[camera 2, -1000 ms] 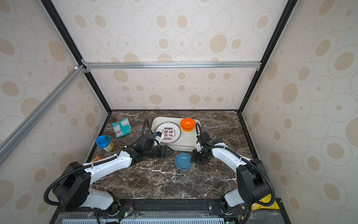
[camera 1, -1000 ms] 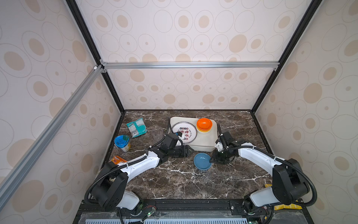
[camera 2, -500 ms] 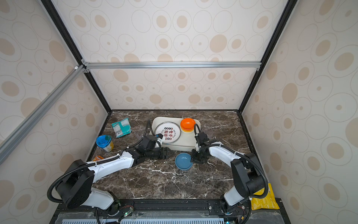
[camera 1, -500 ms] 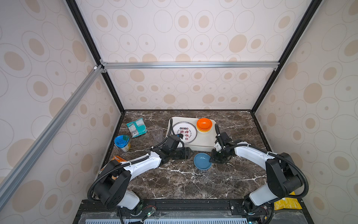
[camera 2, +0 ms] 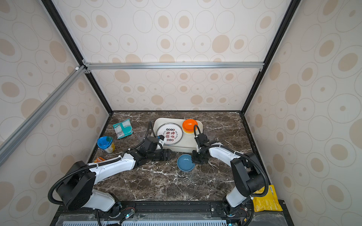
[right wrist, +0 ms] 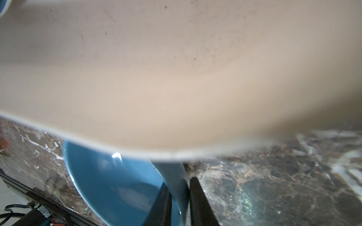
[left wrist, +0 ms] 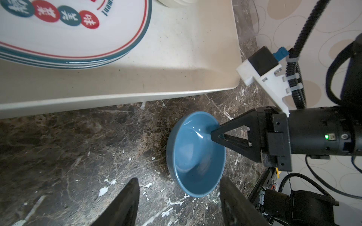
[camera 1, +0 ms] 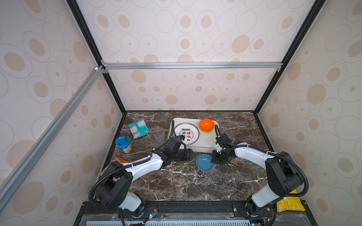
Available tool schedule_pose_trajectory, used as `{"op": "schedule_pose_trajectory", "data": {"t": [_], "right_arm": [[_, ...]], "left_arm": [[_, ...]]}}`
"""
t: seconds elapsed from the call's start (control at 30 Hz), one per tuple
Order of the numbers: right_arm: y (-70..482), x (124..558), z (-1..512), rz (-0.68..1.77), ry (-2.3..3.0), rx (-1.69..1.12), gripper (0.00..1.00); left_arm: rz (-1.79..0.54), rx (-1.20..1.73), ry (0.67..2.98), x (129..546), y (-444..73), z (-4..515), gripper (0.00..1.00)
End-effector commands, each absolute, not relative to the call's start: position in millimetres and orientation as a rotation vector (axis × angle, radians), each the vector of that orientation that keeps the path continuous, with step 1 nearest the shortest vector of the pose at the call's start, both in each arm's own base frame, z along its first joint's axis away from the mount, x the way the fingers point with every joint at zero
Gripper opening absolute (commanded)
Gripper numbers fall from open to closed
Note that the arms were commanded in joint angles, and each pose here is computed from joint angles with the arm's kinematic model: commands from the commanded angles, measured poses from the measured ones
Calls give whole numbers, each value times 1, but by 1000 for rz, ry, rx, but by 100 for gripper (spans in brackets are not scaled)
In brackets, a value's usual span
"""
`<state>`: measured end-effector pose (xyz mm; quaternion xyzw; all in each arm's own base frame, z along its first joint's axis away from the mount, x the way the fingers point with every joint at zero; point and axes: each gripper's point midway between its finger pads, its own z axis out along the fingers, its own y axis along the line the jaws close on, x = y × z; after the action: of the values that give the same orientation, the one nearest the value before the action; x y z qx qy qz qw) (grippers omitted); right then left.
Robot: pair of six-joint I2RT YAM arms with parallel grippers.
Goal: Place the mixed dishes into the plastic bin
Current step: 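Grasp the blue bowl rim with the right gripper and lift it, then carry the blue bowl with the right gripper over the orange bowl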
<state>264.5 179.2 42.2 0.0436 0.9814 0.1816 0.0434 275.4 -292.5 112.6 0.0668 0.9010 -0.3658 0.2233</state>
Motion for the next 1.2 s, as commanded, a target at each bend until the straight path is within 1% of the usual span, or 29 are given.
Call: {"op": "schedule_pose_trajectory", "data": {"t": [0.0,0.13,0.3,0.5,0.8,1.17], "right_arm": [[174,253,35,466,3070,113,17],[175,254,37,448,3066,88,15],[174,253,41,406,3067,31,9],[172,252,48,372,3063,-24,6],[163,254,86,317,3013,-101,6],[164,286,138,257,2927,-149,5]], "left_arm": [[-998,189,2474,276,-294,113,65],[-997,189,2466,277,-294,116,65],[-993,189,2452,278,-293,120,65],[-977,184,2436,281,-291,128,65],[-974,145,2370,289,-286,150,66],[-980,68,2271,305,-275,182,66]]}}
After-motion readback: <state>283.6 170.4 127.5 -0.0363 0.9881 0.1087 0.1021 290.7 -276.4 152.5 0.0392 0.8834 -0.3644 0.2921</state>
